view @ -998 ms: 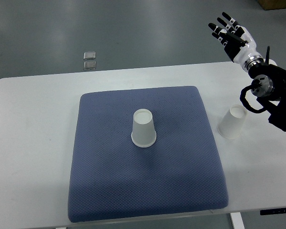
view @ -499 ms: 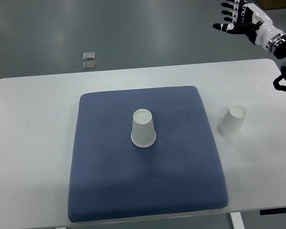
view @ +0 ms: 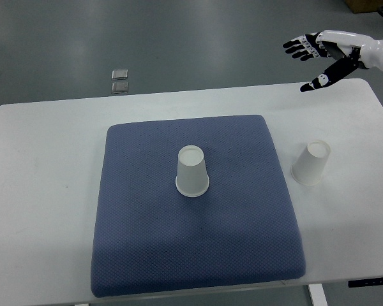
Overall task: Stack paper cups
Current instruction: 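Lower the right hand down toward the cup beside the cushion, then close the right hand fingers around the upside-down paper cup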
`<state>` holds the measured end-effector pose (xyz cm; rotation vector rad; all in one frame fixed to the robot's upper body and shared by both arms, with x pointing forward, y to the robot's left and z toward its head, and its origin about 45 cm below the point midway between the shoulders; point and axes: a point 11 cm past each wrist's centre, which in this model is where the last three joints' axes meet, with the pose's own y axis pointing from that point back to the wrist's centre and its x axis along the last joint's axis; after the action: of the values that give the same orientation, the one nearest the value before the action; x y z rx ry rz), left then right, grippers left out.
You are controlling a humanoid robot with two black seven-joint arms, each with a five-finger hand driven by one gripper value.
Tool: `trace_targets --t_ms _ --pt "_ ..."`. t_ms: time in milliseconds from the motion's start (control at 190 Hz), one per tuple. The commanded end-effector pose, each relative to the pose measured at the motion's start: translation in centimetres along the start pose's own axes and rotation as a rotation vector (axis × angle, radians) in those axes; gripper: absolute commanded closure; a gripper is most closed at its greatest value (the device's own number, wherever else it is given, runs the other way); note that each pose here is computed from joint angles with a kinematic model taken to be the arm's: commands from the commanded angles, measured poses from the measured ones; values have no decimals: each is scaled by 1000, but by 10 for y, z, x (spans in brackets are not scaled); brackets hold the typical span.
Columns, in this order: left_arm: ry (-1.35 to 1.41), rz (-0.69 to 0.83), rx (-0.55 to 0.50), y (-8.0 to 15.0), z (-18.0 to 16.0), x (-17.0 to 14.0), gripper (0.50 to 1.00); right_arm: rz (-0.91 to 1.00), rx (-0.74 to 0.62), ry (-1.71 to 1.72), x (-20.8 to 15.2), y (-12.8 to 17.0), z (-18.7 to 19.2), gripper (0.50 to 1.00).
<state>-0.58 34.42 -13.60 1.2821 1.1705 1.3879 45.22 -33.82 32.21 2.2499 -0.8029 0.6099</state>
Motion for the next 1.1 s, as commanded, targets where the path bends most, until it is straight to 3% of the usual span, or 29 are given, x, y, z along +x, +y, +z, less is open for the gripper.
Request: trace_targets --t_ms 0,347,783,1093 --pt "0 0 0 0 0 0 500 -135 -52 117 -21 3 0 589" --pt "0 0 0 0 0 0 500 -276 -197 397 -59 -1 32 589" --pt "0 0 0 0 0 0 500 -306 -199 504 -105 -17 59 591" --pt "0 0 0 0 0 0 500 -262 -218 559 -110 -15 76 593"
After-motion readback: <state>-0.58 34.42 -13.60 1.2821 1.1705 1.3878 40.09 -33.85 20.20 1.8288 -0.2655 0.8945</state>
